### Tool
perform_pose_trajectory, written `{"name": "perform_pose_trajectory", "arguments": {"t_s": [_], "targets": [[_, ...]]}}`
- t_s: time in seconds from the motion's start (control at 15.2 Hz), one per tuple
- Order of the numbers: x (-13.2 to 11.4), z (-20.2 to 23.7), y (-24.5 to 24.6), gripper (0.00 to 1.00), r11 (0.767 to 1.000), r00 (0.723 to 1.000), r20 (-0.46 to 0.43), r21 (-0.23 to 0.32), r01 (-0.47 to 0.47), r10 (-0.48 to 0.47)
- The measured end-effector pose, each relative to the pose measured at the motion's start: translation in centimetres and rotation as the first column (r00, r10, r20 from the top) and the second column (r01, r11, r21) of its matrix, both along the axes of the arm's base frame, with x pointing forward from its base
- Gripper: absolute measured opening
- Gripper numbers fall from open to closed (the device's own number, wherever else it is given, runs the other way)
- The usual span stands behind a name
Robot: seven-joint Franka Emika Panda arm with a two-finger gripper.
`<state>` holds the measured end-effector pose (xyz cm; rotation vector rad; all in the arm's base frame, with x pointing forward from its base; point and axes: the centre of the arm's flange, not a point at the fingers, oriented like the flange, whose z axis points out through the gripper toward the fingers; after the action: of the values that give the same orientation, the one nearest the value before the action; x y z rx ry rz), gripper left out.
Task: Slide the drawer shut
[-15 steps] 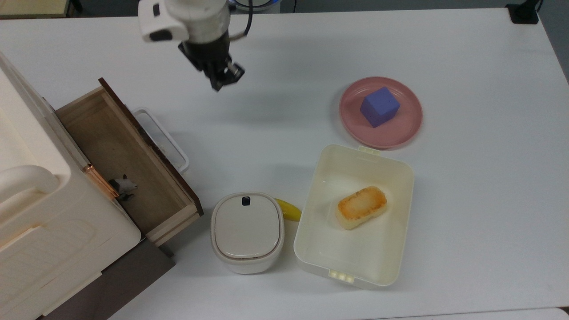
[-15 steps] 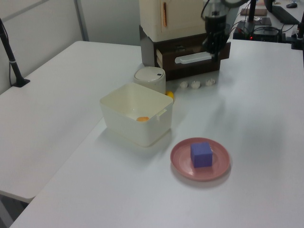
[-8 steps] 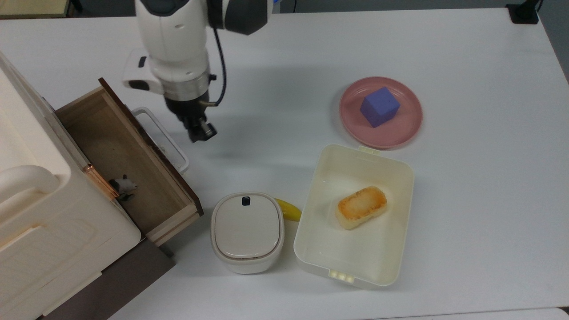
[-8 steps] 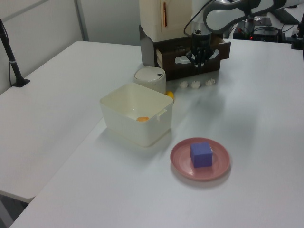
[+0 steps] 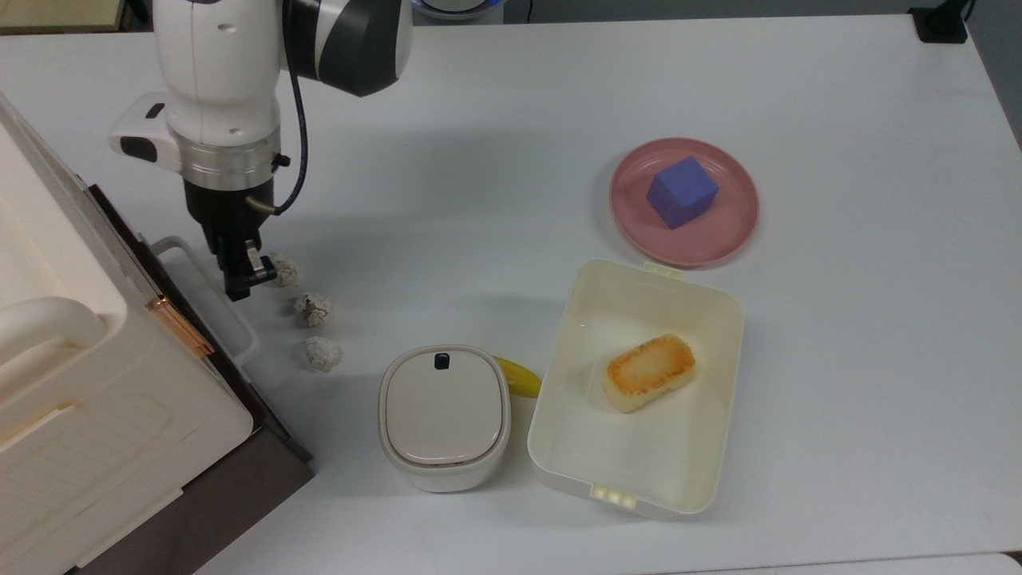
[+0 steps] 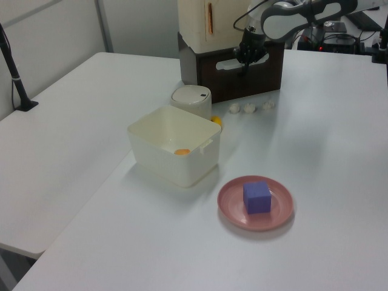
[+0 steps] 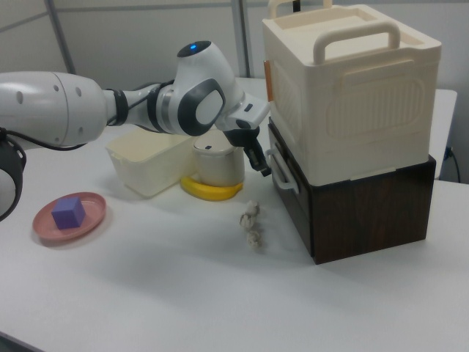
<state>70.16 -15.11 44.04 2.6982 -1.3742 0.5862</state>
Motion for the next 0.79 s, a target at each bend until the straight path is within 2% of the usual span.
{"name": "perform_pose_trajectory", "arguments": {"t_s": [0.33,0.4,0.46,0.53,0.59,0.79], "targets": [[0.1,0.4,-0.3,0.04,1.0,1.0,0.013,-0.014,-0.009,0.009],[-0.1,1.7,0.2,0.14,0.998,0.998,0.018,-0.031,-0.06,0.061],[-0.8,3.6,0.8,0.19,0.988,0.989,-0.011,-0.053,-0.145,0.144],[-1.7,4.7,1.6,0.2,0.973,0.974,-0.061,-0.058,-0.221,0.218],[-3.3,6.3,3.5,0.33,0.937,0.93,-0.149,-0.046,-0.347,0.337],[-6.6,8.9,7.1,0.63,0.848,0.818,-0.254,0.02,-0.529,0.516]]}}
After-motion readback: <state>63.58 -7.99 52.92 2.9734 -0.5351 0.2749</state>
